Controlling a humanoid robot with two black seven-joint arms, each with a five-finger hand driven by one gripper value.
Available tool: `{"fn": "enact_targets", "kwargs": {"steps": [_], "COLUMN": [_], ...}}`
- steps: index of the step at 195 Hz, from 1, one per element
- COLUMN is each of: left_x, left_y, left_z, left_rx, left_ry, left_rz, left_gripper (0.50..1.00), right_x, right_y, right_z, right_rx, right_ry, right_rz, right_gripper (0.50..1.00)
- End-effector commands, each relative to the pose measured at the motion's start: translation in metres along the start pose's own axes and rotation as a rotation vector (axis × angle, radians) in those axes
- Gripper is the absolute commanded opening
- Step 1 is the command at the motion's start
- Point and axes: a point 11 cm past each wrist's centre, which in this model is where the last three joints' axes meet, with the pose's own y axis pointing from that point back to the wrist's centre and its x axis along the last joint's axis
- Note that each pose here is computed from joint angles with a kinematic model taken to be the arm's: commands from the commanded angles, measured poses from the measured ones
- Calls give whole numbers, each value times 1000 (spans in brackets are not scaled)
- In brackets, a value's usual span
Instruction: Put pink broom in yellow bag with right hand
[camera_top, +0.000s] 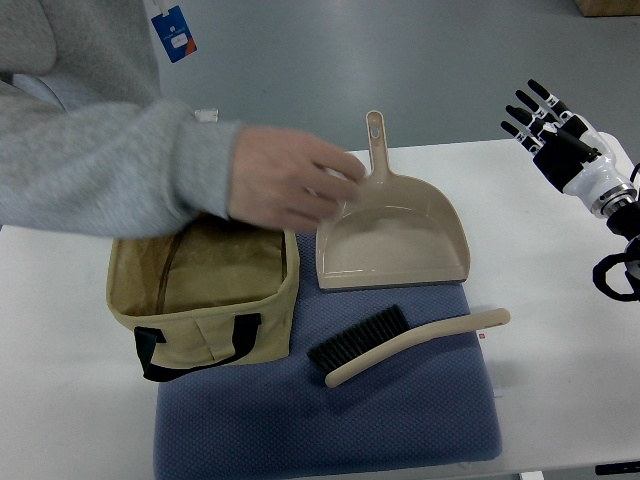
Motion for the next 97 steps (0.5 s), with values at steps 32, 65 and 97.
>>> {"fn": "enact_targets", "kwargs": {"steps": [32,65,97], "left_x": [0,0,0], "left_y": [0,0,0], "left_z": [0,0,0], "left_rx": [0,0,0], "left_ry": [-1,0,-1], "left_rz": [-1,1,-1], "left_gripper": [1000,1000,1000], "right_x": [0,0,0], "right_y": [0,0,0], "right_z": [0,0,-1], "right_rx": [0,0,1], "right_ry": [-1,1,2], "right_rz": [0,0,0], "right_gripper": [928,928,928]}}
